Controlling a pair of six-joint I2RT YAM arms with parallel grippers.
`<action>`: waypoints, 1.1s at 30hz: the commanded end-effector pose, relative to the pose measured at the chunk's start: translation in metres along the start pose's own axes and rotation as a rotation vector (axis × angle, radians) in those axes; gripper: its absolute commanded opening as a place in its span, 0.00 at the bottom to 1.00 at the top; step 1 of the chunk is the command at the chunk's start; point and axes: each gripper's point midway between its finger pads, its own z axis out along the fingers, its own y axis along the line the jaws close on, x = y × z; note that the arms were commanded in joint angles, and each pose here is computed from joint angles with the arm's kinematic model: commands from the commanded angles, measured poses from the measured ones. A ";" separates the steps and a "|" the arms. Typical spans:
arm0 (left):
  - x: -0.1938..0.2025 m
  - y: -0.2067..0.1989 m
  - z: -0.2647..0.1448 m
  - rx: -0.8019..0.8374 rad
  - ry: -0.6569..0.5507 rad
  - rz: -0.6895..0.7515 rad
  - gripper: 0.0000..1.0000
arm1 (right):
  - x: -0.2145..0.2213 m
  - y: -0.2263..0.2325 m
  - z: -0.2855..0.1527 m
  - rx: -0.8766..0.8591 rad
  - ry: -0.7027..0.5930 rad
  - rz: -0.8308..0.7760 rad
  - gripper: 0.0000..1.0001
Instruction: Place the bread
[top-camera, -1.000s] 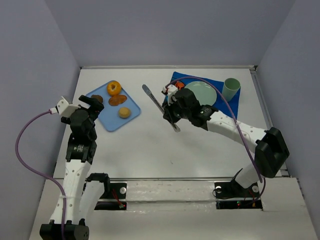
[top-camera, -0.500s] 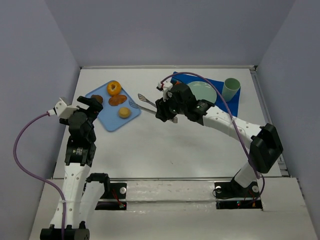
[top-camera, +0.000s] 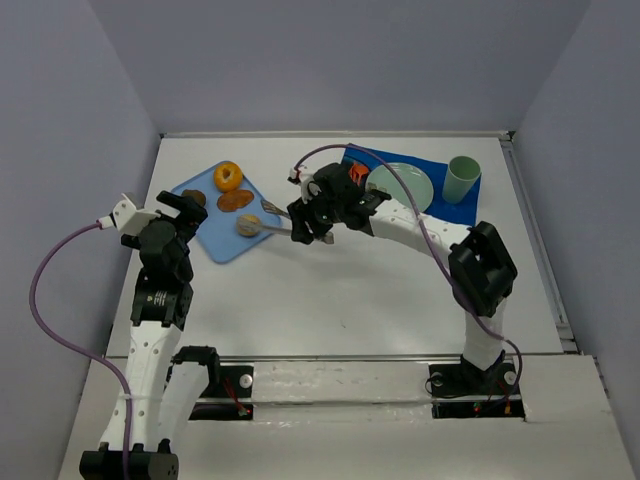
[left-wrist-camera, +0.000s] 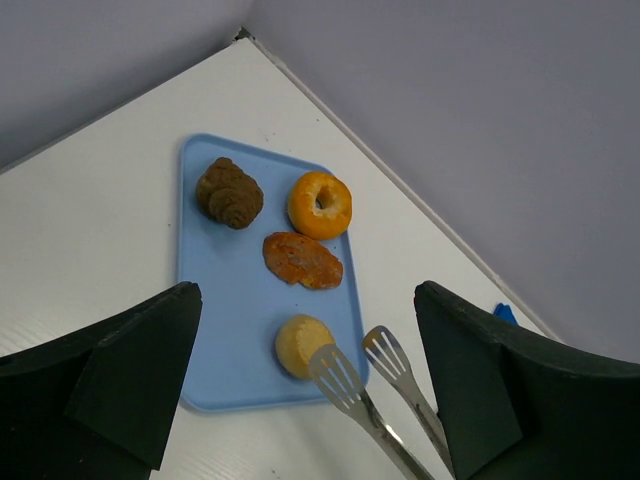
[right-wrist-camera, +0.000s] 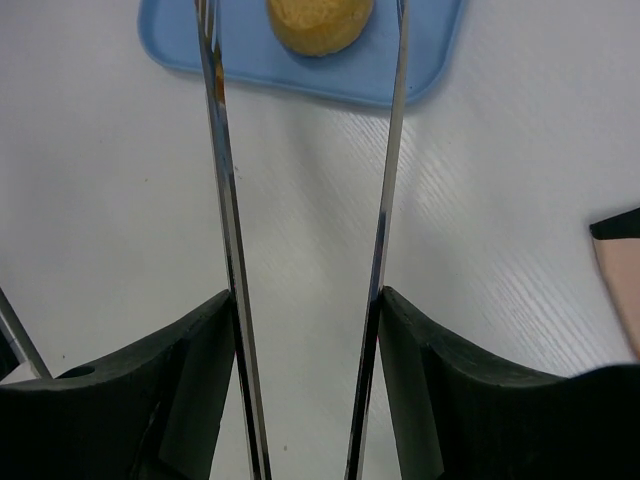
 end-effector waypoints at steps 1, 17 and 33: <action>-0.004 -0.001 0.002 0.009 -0.025 -0.003 0.99 | -0.033 0.003 0.002 0.004 -0.063 -0.057 0.64; -0.004 0.001 0.003 -0.004 -0.031 -0.006 0.99 | -0.010 0.004 0.049 0.068 0.064 -0.186 0.61; -0.004 0.002 0.004 -0.009 -0.035 -0.012 0.99 | -0.068 -0.075 -0.095 0.523 -0.354 0.138 0.18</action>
